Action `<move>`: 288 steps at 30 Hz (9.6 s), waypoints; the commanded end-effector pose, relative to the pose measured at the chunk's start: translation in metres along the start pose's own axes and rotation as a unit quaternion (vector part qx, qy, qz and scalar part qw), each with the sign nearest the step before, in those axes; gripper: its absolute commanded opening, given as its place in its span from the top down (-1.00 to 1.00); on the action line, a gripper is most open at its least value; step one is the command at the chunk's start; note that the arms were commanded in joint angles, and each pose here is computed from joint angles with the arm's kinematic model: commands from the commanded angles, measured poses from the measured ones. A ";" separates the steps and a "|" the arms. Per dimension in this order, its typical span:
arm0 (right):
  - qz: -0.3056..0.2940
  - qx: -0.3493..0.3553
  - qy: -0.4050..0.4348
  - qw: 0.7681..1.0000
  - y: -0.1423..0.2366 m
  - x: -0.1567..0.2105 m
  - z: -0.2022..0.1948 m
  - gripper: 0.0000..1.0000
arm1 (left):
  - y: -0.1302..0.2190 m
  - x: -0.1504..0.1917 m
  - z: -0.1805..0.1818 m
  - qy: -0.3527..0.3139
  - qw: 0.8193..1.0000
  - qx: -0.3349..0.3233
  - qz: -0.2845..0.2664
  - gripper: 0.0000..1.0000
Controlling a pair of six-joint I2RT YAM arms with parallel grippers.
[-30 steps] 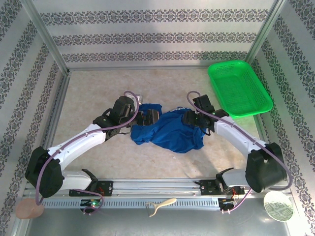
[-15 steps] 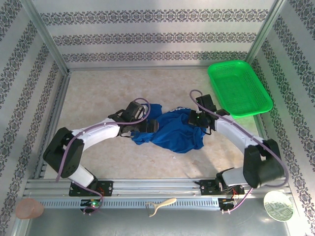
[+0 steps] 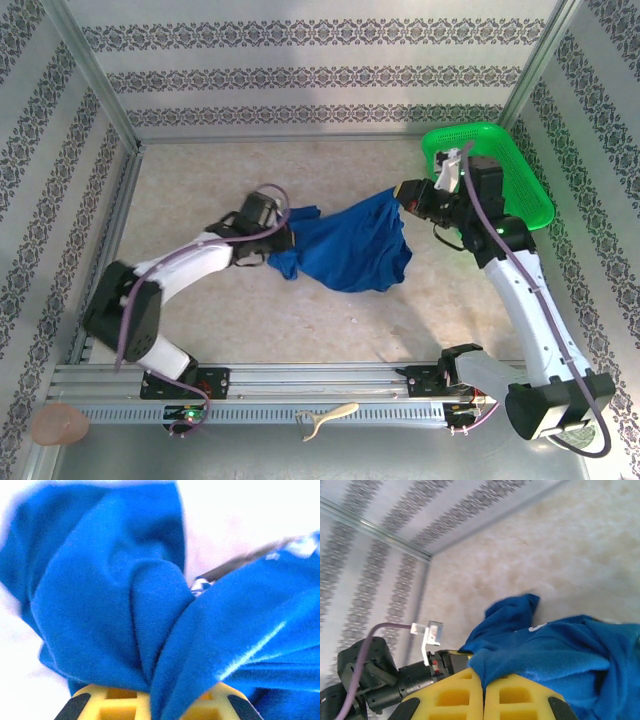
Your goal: Fold the inside-out t-shirt
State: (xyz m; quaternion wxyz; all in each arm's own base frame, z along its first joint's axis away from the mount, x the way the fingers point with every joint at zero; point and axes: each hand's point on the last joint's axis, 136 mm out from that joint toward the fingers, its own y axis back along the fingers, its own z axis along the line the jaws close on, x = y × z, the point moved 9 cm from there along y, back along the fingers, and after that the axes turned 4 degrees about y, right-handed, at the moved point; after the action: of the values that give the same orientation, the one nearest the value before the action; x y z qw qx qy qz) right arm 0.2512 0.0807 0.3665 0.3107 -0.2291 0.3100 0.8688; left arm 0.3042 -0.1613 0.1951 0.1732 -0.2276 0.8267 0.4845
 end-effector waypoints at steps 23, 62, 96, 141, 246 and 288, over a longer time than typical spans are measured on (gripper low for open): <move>0.170 -0.085 0.025 0.981 -0.101 0.062 -0.012 1.00 | 0.084 -0.005 0.013 0.031 0.993 0.091 -0.066 -0.98; 0.102 0.065 0.006 0.993 -0.077 0.097 -0.061 -0.33 | -0.001 -0.001 -0.096 0.007 0.947 0.318 0.043 1.00; 0.135 -0.238 0.070 0.959 -0.041 0.069 0.010 1.00 | -0.010 0.000 -0.042 0.025 0.979 0.186 0.084 1.00; 0.156 0.017 -0.052 0.986 -0.163 0.065 -0.117 -0.11 | 0.021 -0.021 -0.103 0.003 0.802 0.593 0.079 1.00; 0.119 0.168 0.035 0.978 -0.049 0.169 -0.062 -0.13 | 0.057 0.007 0.015 0.021 0.996 0.087 -0.013 -0.53; 0.144 -0.184 0.070 0.970 -0.057 0.149 -0.058 1.00 | -0.019 0.076 -0.078 -0.054 0.985 0.148 0.067 -0.64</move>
State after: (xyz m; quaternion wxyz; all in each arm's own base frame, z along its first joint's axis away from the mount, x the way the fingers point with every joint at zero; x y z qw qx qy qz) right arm 0.2014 0.1334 0.2077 0.1412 -0.2665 0.2574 0.9180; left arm 0.2408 -0.2475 0.1815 0.1967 -0.1109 0.8984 0.3766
